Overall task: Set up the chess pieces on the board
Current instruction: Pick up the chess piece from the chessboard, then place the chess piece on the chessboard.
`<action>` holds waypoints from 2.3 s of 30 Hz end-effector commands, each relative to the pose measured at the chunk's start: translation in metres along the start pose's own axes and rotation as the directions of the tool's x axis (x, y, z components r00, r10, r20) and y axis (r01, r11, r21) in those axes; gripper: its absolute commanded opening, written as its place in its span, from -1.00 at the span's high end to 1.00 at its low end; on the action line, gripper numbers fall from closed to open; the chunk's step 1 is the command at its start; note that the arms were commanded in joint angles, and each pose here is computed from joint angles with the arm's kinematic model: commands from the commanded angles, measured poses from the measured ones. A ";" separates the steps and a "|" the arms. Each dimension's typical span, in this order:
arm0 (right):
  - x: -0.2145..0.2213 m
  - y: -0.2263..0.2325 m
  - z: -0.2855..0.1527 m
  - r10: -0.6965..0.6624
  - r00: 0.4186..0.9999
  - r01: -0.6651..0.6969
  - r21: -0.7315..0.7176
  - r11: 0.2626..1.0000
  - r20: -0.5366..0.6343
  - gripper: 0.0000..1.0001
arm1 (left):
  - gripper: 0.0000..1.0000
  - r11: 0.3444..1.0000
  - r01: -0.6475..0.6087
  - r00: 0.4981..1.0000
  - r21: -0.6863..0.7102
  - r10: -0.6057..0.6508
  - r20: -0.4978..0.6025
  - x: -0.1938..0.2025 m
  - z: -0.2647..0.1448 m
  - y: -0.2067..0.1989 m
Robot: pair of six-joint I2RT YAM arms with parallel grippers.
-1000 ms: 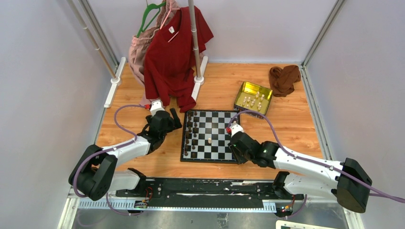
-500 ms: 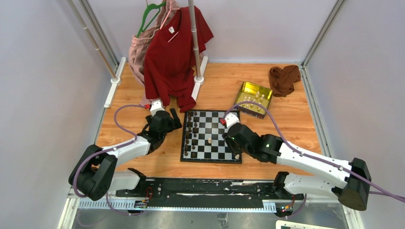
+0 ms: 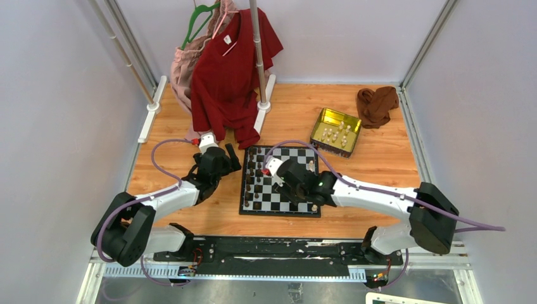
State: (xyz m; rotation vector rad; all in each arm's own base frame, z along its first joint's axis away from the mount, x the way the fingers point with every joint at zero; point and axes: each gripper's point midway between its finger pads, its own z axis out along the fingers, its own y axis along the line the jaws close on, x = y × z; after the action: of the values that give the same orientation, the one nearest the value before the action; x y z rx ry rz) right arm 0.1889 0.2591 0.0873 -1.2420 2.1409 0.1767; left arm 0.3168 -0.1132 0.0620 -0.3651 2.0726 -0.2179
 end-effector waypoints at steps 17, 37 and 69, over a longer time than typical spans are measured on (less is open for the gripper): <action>-0.053 -0.004 0.045 0.010 0.990 0.009 -0.130 0.991 0.141 0.26 | -1.00 1.000 0.024 0.999 -0.001 -0.024 0.040 -0.007 0.000 0.002; -0.042 -0.006 0.054 0.058 0.994 -0.042 -0.162 0.986 0.097 0.70 | -1.00 1.000 0.018 0.999 -0.002 -0.018 0.033 -0.005 0.002 0.002; 0.007 -0.049 -0.050 0.293 0.943 -0.310 0.095 0.946 0.156 1.00 | -1.00 1.000 0.010 1.000 -0.016 -0.010 0.025 -0.002 0.004 0.005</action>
State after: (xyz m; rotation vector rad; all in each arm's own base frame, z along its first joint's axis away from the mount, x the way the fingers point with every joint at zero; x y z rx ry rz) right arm 0.2104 0.2363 0.1422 -0.9421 2.0811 0.3278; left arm 0.3154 -0.1123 0.0577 -0.3641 2.0768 -0.2137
